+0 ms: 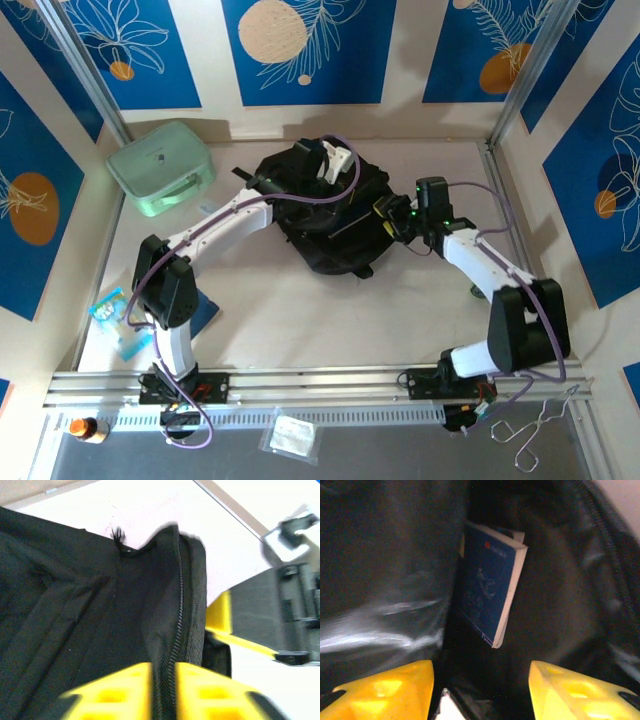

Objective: Pack the student bag

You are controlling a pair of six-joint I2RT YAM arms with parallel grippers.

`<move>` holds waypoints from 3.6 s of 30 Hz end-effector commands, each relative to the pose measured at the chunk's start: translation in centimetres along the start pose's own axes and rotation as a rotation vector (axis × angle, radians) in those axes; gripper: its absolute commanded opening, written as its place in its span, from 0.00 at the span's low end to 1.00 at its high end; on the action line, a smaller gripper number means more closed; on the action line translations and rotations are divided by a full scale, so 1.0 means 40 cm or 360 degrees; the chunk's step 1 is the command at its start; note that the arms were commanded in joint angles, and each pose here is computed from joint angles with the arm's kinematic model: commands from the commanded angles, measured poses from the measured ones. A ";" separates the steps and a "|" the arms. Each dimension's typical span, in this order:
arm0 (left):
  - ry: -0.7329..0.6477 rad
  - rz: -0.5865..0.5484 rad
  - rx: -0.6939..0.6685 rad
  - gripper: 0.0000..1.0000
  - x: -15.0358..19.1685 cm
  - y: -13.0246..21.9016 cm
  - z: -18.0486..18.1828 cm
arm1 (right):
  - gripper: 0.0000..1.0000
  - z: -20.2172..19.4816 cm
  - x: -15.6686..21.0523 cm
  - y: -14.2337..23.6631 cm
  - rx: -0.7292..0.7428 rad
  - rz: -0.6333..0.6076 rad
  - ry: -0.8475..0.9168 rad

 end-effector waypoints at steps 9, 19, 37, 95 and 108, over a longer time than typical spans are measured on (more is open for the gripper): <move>0.0320 0.0273 -0.0396 0.80 0.122 0.107 0.039 | 0.74 0.026 -0.052 0.138 0.0230 -0.0439 0.0334; 0.0985 0.0455 -0.1110 1.00 0.409 0.292 0.207 | 0.88 0.101 0.014 0.053 0.0161 -0.0251 0.0598; 0.1912 0.0380 -0.1371 1.00 0.732 0.388 0.208 | 0.82 0.123 0.018 0.005 0.0178 -0.0190 0.0569; 0.1652 0.0496 -0.0603 0.84 0.686 0.329 0.302 | 0.56 0.168 0.585 -0.336 0.0409 0.0871 0.1542; 0.1680 0.0604 -0.0500 0.58 0.725 0.290 0.304 | 0.26 0.104 0.609 -0.475 0.0644 0.1000 0.1512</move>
Point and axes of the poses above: each hand's point on the last joint's axis, 136 mm out from that joint toward the fingers, its own y axis back along the fingers, its own z axis along the line the jaws close on, x = y × z, the point moved 10 cm from there along y, back along the fingers, and after that the axes turned 12 degrees about -y, right-handed, at the moved point
